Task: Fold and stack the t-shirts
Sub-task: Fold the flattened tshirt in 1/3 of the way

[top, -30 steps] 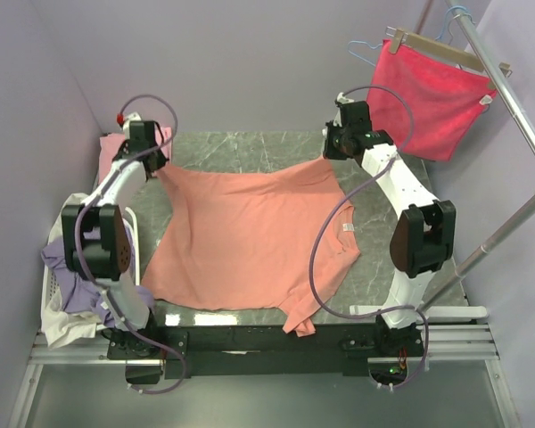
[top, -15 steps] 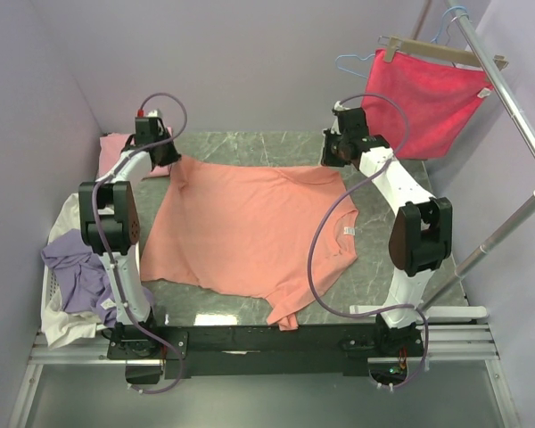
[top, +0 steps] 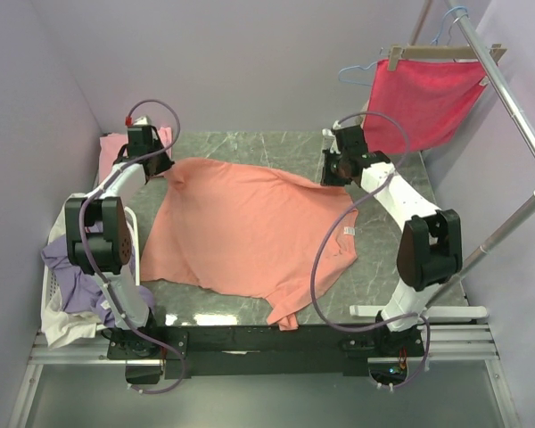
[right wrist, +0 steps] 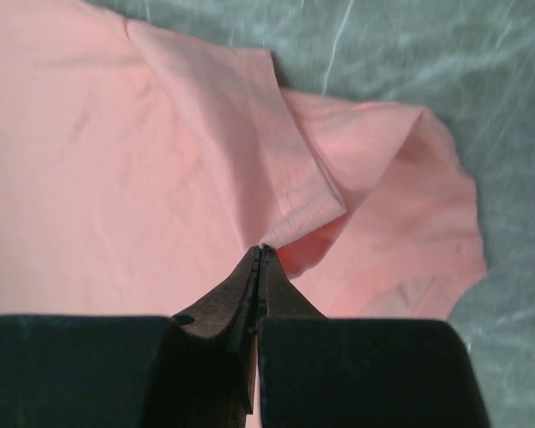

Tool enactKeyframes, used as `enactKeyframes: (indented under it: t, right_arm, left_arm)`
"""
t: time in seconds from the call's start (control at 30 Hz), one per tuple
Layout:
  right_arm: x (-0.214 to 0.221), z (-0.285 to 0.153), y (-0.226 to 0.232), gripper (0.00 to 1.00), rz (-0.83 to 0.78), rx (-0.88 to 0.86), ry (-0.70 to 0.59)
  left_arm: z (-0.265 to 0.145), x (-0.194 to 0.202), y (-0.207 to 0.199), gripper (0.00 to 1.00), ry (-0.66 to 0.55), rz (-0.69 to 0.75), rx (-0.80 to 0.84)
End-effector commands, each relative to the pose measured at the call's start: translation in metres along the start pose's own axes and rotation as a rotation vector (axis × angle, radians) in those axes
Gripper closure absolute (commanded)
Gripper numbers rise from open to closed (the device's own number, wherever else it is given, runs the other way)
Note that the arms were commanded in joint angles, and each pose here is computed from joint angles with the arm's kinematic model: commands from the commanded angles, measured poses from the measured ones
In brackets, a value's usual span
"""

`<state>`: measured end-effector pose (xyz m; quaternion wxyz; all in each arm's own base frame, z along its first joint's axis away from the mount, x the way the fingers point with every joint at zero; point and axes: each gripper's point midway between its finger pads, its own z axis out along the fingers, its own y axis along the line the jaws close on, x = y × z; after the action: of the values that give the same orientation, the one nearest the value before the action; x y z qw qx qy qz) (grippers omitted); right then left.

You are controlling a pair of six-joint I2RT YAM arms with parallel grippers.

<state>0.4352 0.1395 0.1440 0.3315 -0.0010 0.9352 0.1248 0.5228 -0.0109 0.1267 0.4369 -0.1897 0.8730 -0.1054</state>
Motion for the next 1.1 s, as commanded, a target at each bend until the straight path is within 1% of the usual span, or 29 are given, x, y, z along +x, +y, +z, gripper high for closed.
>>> enactKeyframes:
  t: [0.0, 0.07, 0.1, 0.13, 0.2, 0.23, 0.33, 0.4, 0.43, 0.5, 0.6, 0.67, 0.77, 0.8, 0.9, 0.97, 1.0, 1.07]
  right_arm:
    - [0.011, -0.033, 0.002, 1.00, 0.009, 0.043, -0.037]
    - [0.030, -0.033, -0.008, 1.00, 0.036, 0.083, -0.004]
    - [0.035, -0.034, -0.021, 1.00, 0.047, 0.150, -0.005]
    - [0.050, -0.031, -0.028, 1.00, 0.067, 0.178, 0.019]
    - [0.064, -0.027, -0.043, 1.00, 0.088, 0.247, 0.034]
    - [0.078, -0.023, -0.049, 1.00, 0.104, 0.274, 0.062]
    - [0.098, -0.016, -0.061, 1.00, 0.122, 0.326, 0.101]
    - [0.105, -0.013, -0.063, 1.00, 0.128, 0.335, 0.116]
    - [0.109, -0.013, -0.067, 1.00, 0.133, 0.354, 0.122]
    - [0.112, -0.017, -0.072, 1.00, 0.144, 0.380, 0.115]
    - [0.123, -0.017, -0.079, 1.00, 0.142, 0.403, 0.119]
    - [0.128, -0.015, -0.080, 1.00, 0.140, 0.410, 0.143]
    - [0.135, -0.016, -0.083, 1.00, 0.149, 0.423, 0.151]
    - [0.134, -0.017, -0.082, 1.00, 0.149, 0.417, 0.139]
    - [0.143, -0.021, -0.088, 1.00, 0.146, 0.436, 0.147]
    - [0.147, -0.023, -0.092, 1.00, 0.146, 0.455, 0.148]
    - [0.143, -0.026, -0.092, 1.00, 0.148, 0.457, 0.132]
    - [0.139, -0.030, -0.091, 1.00, 0.150, 0.450, 0.114]
  left_arm:
    - [-0.013, -0.014, 0.026, 0.99, -0.076, -0.024, -0.157]
    - [-0.007, -0.013, 0.038, 0.99, -0.060, -0.028, -0.211]
    - [-0.006, -0.013, 0.045, 0.99, -0.059, -0.033, -0.247]
    - [-0.004, -0.007, 0.054, 0.99, -0.029, -0.044, -0.279]
    - [0.004, -0.001, 0.060, 0.99, -0.003, -0.054, -0.301]
    - [0.005, 0.001, 0.064, 0.99, 0.007, -0.056, -0.310]
    - [0.011, 0.008, 0.072, 0.99, 0.031, -0.063, -0.336]
    - [0.015, 0.011, 0.077, 0.99, 0.050, -0.067, -0.350]
    - [0.019, 0.016, 0.084, 0.99, 0.064, -0.058, -0.379]
    - [0.018, 0.014, 0.090, 0.99, 0.070, -0.050, -0.418]
    - [0.022, 0.015, 0.087, 0.99, 0.090, -0.040, -0.388]
    - [0.025, 0.018, 0.084, 0.99, 0.099, -0.042, -0.370]
    - [0.020, 0.020, 0.096, 0.98, 0.094, -0.065, -0.441]
    - [0.014, 0.022, 0.105, 0.99, 0.098, -0.063, -0.501]
    - [0.009, 0.021, 0.109, 0.99, 0.107, -0.059, -0.536]
    - [0.004, 0.019, 0.105, 0.99, 0.114, -0.064, -0.527]
    - [0.003, 0.019, 0.099, 0.99, 0.124, -0.069, -0.494]
    - [-0.006, 0.011, 0.086, 0.99, 0.105, -0.076, -0.446]
